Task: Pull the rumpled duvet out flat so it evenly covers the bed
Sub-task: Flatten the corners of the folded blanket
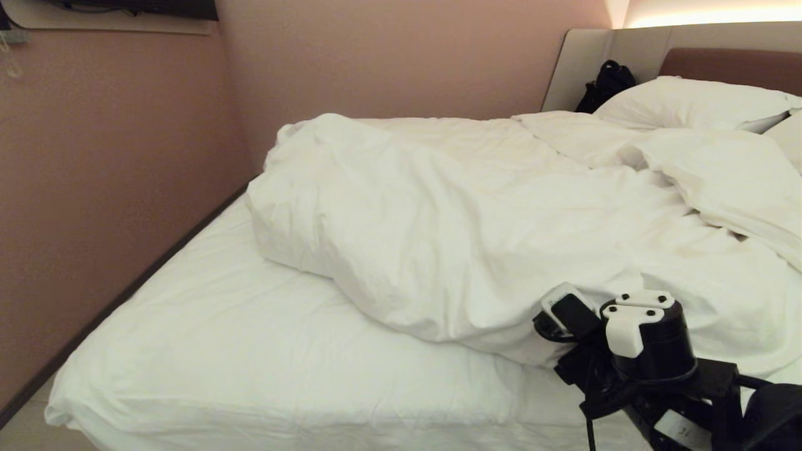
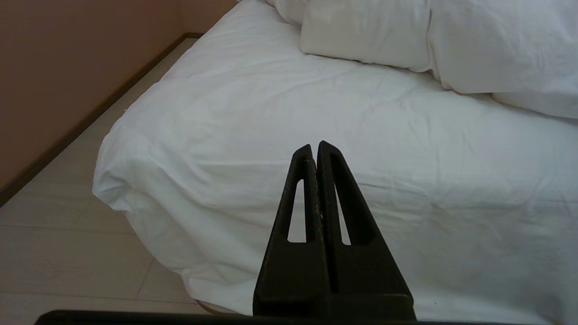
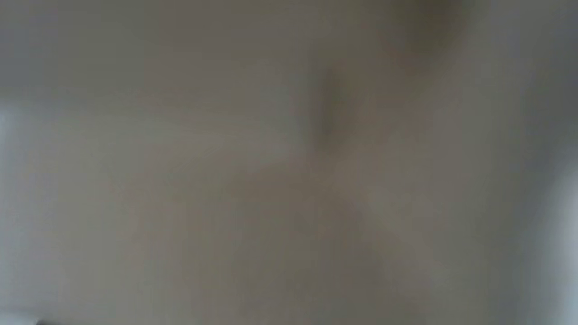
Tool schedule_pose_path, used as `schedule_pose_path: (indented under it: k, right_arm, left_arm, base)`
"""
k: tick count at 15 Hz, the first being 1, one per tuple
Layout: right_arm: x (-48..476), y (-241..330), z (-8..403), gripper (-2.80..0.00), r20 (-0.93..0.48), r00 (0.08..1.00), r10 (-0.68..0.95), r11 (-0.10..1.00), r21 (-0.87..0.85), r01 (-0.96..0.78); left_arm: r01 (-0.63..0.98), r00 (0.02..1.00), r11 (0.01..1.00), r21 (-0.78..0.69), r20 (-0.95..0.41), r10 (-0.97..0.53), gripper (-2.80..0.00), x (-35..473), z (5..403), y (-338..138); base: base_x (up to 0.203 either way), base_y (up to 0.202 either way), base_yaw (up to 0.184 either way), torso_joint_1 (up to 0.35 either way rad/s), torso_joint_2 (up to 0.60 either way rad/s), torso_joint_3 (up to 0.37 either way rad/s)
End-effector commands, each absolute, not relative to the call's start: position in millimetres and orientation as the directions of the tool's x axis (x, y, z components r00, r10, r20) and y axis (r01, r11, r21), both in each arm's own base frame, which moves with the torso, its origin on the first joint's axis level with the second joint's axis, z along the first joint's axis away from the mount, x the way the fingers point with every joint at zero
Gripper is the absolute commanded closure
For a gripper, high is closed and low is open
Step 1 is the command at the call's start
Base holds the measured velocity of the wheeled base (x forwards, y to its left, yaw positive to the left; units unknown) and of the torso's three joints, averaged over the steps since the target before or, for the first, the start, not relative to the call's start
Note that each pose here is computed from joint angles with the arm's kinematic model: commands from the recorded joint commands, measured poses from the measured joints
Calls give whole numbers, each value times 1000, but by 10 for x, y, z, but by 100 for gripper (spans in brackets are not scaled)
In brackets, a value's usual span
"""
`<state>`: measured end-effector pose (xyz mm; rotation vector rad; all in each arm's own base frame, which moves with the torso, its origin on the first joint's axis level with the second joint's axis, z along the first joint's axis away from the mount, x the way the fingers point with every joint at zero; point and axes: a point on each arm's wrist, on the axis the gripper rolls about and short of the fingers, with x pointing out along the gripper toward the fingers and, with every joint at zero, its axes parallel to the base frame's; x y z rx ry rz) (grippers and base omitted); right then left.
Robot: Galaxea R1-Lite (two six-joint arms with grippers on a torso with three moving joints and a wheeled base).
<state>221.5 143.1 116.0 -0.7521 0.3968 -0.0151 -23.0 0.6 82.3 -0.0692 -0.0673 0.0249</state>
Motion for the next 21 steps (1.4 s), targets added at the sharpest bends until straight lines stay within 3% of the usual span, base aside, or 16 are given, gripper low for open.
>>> schedule_pose_path:
  k: [1,2,3,9,13,21]
  right_arm:
    - [2316,1402,1176,-280,-331,924,-191,740,-668,-86]
    - [2392,1370,1187,-280,-326,921,-212,745,-664,-64]
    - [2465,1342,1192,0,-323,918,-231,748,-662,-45]
    - [2701,1279,1215,0,-309,911,-274,773,-634,18]
    - [2674,1223,1491,0,-246,930,-274,802,-592,80]
    - [2360,1049,2757,0,4,965,-261,878,-416,239]
  left_arm:
    - [-23,997,997,-71,67,28,0,-230,824,6]
    - [-21,997,997,-71,67,26,0,-230,824,7]
    - [-21,997,997,-71,67,26,0,-230,824,7]
    - [-23,997,997,-71,67,28,0,-230,824,6]
    - [-23,997,997,-71,67,28,0,-230,824,6]
    - [-23,997,997,-71,67,28,0,-230,824,6]
  base:
    - [0,0,0,0,0,0]
    - [0,0,0,0,0,0]
    - [0,0,0,0,0,0]
    - [0,0,0,0,0,0]
    - [0,0,0,0,0,0]
    - [0,0,0,0,0,0]
